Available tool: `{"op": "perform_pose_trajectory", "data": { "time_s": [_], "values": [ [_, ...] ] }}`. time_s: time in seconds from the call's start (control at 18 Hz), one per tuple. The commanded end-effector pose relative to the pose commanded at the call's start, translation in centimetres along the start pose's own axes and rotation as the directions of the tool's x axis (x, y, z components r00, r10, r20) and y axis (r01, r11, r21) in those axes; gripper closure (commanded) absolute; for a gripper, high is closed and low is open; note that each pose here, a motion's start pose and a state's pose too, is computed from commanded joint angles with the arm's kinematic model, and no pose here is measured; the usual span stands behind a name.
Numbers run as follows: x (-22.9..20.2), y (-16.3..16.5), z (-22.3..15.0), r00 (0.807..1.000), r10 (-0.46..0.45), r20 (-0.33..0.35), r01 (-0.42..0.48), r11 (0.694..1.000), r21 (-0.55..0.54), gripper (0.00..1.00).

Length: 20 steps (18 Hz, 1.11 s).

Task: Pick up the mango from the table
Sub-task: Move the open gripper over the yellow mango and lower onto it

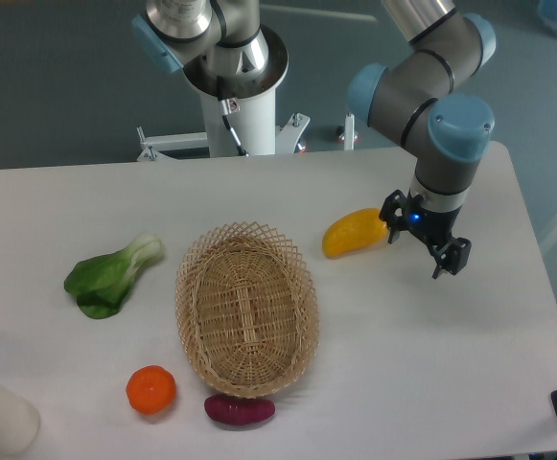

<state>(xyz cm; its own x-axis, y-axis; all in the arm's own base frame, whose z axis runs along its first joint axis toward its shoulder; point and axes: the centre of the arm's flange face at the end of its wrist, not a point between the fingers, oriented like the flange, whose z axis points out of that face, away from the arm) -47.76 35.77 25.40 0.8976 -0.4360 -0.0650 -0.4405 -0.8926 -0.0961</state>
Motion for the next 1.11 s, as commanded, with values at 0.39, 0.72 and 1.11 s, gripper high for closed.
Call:
{"op": "perform_pose_trajectory", "data": {
  "time_s": [0.39, 0.72, 1.11],
  "values": [
    [2.8, 1.1, 1.0, 0.986, 0.146, -0.077, -0.153, 0.984, -0.092, 0.00],
    [5.7, 1.0, 1.1, 0.965, 0.209, -0.160, -0.228, 0.968, -0.105, 0.00],
    [7.3, 0.2, 2.5, 0.962, 0.204, -0.183, -0.226, 0.968, -0.110, 0.00]
  ]
}}
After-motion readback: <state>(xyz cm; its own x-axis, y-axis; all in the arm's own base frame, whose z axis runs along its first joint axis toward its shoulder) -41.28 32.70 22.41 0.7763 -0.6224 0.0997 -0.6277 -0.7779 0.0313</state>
